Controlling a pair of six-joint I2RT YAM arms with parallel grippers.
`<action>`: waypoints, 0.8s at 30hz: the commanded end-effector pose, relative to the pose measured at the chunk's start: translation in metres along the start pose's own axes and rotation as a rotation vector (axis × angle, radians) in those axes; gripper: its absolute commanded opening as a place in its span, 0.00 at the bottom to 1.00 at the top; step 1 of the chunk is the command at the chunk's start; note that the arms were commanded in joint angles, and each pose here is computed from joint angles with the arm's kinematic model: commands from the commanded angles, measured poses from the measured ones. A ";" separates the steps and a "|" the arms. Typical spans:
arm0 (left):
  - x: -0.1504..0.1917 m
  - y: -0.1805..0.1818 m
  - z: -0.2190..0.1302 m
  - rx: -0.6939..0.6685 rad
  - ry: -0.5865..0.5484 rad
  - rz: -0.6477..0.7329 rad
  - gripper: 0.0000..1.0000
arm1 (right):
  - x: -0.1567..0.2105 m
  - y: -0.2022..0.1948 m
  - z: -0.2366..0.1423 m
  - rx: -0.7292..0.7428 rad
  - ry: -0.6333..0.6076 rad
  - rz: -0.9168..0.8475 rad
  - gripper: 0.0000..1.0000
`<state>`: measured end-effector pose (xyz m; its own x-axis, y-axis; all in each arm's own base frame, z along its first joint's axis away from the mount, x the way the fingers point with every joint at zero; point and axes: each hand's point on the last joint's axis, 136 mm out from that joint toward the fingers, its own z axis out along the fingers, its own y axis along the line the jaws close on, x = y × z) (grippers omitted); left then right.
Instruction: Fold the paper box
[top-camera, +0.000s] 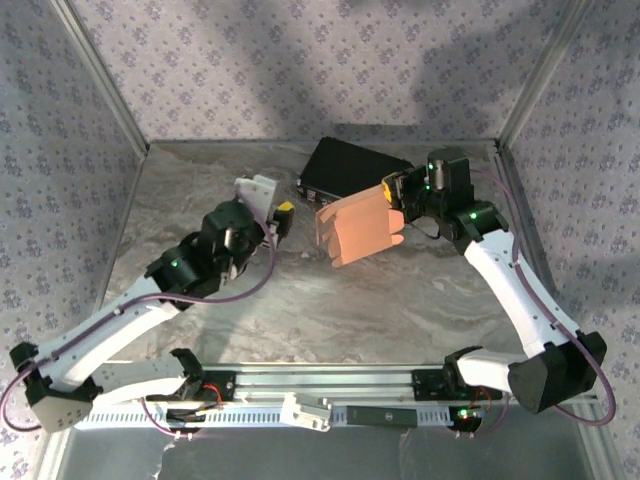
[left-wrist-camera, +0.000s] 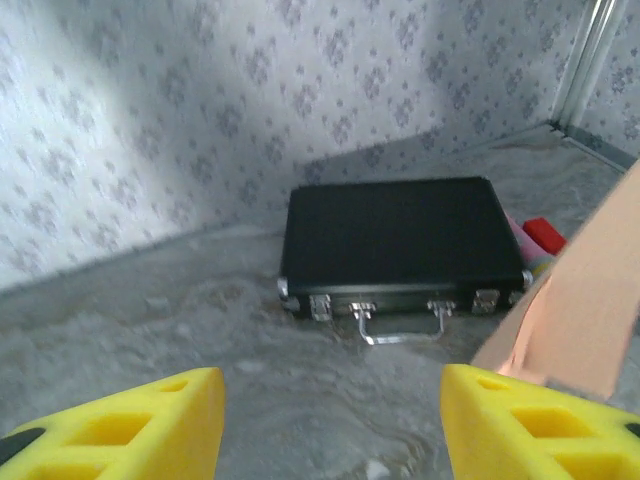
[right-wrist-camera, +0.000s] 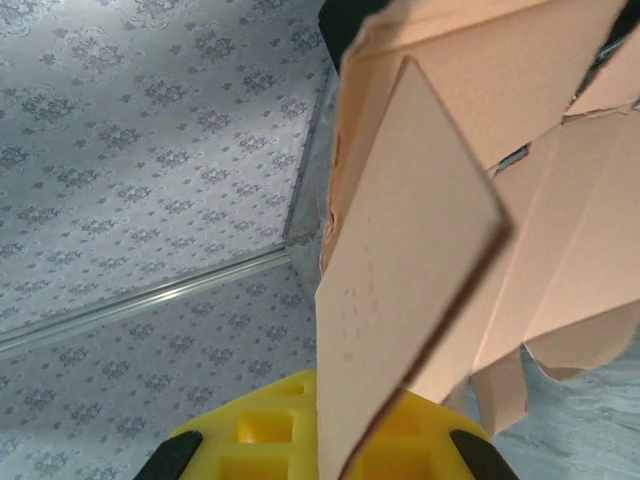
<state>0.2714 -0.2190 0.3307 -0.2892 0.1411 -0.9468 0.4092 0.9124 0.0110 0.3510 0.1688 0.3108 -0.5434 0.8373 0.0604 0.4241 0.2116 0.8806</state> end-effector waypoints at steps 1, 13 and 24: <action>0.029 -0.046 0.012 0.272 0.055 -0.072 0.59 | 0.003 -0.001 -0.001 -0.002 0.025 0.038 0.00; 0.047 -0.057 0.025 0.251 -0.163 0.148 0.68 | 0.003 -0.005 0.001 0.009 0.034 0.057 0.00; 0.050 -0.056 0.045 0.156 -0.186 0.193 1.00 | 0.007 -0.007 0.007 0.017 0.058 0.068 0.00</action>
<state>0.2628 -0.2808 0.2445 -0.0932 0.2643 -0.9599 0.6265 0.7649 0.1497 0.3499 0.1746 0.3008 -0.5517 0.8244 0.1266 0.4692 0.1813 0.8643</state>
